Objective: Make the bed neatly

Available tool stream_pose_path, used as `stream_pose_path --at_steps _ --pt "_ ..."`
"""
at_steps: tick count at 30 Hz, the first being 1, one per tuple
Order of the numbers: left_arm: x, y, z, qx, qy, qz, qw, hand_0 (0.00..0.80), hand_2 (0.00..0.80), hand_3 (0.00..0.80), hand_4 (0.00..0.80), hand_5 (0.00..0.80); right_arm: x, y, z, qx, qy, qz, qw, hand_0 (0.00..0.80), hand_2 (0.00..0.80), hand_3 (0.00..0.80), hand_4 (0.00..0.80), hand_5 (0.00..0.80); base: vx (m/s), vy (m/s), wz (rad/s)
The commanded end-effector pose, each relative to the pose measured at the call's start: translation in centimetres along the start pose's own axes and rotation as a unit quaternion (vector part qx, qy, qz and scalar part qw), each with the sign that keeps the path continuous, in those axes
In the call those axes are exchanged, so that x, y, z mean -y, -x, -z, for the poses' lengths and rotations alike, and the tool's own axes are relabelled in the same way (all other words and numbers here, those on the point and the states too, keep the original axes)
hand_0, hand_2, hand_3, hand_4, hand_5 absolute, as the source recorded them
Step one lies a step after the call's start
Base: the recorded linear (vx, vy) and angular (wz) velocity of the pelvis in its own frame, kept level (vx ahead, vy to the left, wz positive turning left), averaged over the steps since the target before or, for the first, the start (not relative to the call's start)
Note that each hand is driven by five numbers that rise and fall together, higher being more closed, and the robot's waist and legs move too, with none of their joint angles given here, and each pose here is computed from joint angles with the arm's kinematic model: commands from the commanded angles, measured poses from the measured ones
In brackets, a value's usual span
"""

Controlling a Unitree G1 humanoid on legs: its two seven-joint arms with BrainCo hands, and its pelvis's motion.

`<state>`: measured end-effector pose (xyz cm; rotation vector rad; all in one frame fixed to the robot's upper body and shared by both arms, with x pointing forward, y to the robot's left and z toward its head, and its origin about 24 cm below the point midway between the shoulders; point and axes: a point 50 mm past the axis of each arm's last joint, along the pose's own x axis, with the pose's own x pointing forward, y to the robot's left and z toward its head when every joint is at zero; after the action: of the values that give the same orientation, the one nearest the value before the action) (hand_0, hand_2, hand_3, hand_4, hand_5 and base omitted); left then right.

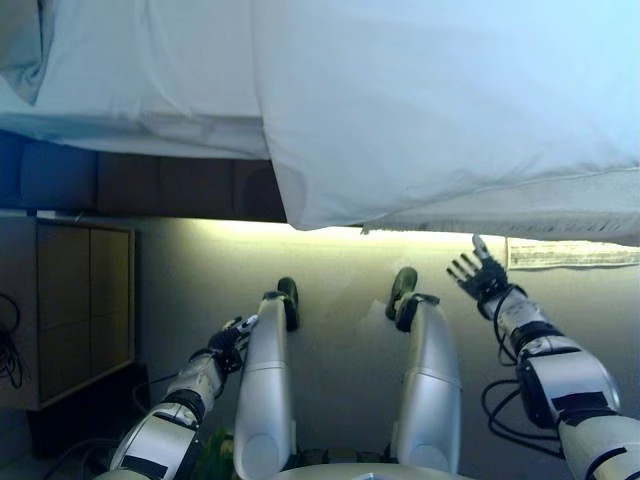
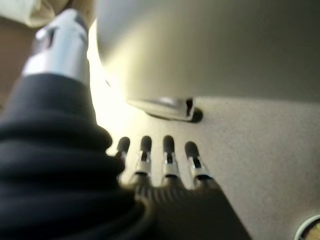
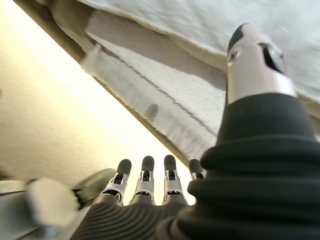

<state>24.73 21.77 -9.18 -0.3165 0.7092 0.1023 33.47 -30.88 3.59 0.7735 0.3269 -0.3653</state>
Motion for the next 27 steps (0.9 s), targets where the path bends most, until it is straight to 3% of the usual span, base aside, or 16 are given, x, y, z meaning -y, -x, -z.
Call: stream_pose_path --at_steps 1,14,27 --pt "-2.4 1.4 3.0 -0.031 0.012 -0.03 0.999 0.0 0.0 0.0 0.0 0.0 0.3 0.5 -3.0 0.043 -0.027 -0.004 0.999 0.0 0.0 0.0 0.0 0.0 0.037 -0.032 0.12" --pt "-5.5 3.6 5.6 -0.032 0.041 -0.05 0.997 0.0 0.0 0.0 0.0 0.0 -4.1 2.6 -13.1 0.154 0.046 -0.043 0.986 0.0 0.0 0.0 0.0 0.0 0.025 -0.008 0.02" --pt "-8.0 5.8 7.8 -0.047 0.041 -0.072 0.995 0.0 0.0 0.0 0.0 0.0 -7.8 4.5 -17.8 0.202 0.068 -0.076 0.974 0.0 0.0 0.0 0.0 0.0 0.012 -0.022 0.06"
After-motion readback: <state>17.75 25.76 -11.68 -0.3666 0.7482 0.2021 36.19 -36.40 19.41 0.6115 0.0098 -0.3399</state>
